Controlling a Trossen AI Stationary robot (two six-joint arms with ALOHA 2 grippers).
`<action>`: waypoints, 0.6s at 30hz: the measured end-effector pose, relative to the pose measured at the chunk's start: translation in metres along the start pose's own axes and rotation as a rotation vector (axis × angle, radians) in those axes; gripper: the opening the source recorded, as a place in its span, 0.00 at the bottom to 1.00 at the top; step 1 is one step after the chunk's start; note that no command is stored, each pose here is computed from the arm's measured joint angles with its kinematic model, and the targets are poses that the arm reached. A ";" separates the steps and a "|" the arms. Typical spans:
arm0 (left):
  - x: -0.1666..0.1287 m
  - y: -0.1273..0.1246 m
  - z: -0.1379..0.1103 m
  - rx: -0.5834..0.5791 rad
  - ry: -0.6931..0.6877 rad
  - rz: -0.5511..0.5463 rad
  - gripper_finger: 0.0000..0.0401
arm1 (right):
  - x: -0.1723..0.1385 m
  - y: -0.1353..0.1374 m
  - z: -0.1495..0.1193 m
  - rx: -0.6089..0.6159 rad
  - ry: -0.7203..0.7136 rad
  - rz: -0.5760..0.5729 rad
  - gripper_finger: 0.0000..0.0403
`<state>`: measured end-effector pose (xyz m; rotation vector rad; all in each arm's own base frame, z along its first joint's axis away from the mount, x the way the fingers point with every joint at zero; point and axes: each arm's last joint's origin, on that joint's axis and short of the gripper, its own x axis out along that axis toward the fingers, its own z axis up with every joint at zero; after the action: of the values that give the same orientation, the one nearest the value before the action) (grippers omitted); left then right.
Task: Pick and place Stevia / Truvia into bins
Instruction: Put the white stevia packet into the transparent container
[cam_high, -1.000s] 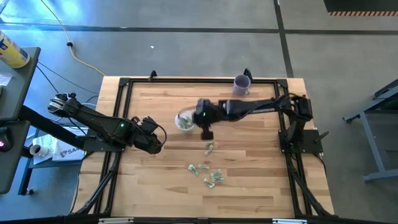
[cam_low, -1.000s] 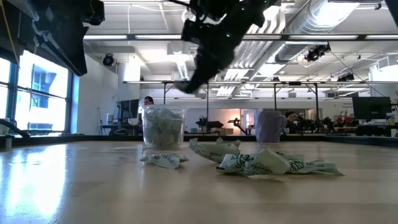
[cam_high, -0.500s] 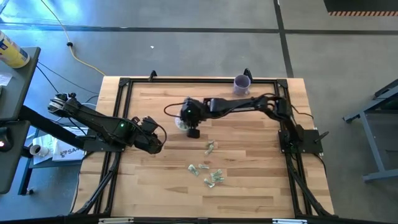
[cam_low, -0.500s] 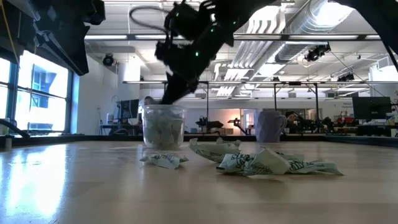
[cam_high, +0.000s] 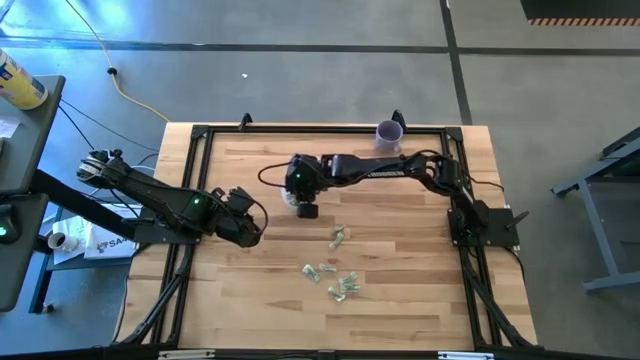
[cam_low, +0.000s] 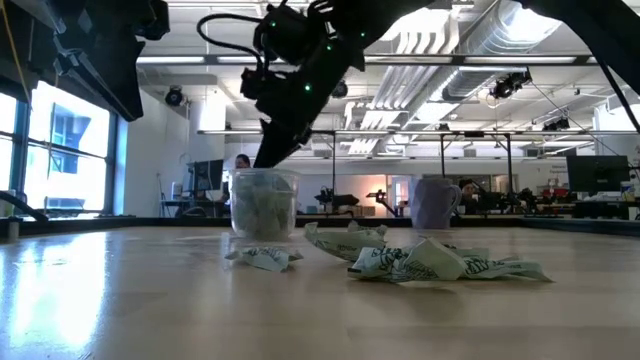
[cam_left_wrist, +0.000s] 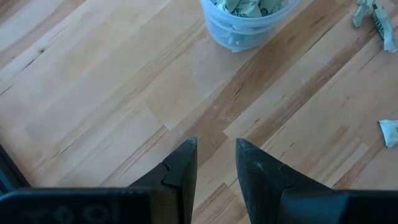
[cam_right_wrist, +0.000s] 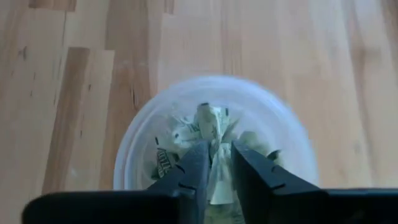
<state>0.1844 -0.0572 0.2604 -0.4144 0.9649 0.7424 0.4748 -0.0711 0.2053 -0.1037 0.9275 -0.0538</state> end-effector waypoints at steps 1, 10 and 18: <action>0.000 0.000 0.000 0.000 0.000 0.000 0.36 | -0.002 0.000 0.002 -0.018 0.001 0.001 0.18; 0.000 0.000 0.000 0.005 0.000 0.002 0.36 | -0.019 0.006 -0.001 -0.080 0.134 0.153 0.31; 0.000 0.000 0.000 0.027 0.000 0.004 0.36 | -0.048 0.012 -0.024 -0.135 0.304 0.237 0.35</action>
<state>0.1840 -0.0570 0.2603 -0.3888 0.9754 0.7322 0.4269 -0.0566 0.2284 -0.1121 1.2416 0.2181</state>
